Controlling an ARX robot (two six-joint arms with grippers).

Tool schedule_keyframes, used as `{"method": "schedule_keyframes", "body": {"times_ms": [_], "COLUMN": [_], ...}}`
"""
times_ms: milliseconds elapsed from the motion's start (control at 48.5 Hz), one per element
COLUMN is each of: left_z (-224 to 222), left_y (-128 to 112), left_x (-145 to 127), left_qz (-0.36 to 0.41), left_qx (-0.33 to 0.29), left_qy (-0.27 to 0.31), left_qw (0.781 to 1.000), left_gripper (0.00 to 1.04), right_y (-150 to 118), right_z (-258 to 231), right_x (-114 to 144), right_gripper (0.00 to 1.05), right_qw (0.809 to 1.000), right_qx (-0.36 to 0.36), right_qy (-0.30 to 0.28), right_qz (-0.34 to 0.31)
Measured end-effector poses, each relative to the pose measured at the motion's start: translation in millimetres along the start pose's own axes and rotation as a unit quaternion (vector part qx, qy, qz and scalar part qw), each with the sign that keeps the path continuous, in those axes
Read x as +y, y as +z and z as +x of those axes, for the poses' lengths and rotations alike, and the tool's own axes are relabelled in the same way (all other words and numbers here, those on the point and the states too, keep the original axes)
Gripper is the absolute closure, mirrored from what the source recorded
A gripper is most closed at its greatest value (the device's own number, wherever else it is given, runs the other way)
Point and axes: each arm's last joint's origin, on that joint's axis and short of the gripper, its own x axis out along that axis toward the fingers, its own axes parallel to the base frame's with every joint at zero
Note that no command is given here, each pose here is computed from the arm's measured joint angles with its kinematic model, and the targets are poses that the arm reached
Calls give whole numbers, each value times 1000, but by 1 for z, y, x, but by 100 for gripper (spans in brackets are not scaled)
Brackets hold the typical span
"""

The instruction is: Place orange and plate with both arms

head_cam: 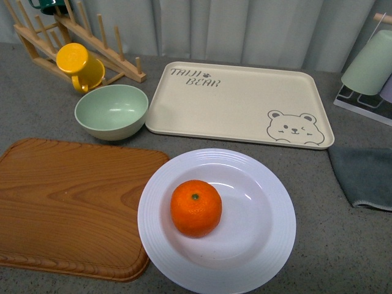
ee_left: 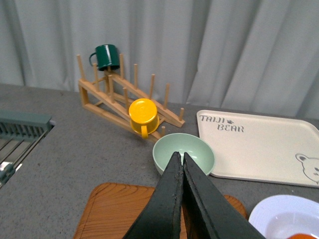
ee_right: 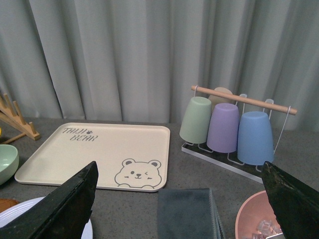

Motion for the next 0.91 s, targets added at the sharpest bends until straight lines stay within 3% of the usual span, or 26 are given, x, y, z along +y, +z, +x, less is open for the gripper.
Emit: {"method": "schedule_keyframes", "body": {"times_ms": [907], "left_z": [-31], "left_y": [9], "left_x": [9], "left_qz": [1], "left_qx": [-15], "left_qy": [9], "left_qw": [1000], "left_gripper": [101], "right_y": [0], "right_z": [0], "right_x": [0], "right_gripper": [9], "right_qw": [1000], "right_qx": [0], "right_qy": [0], "right_qz": [0]}}
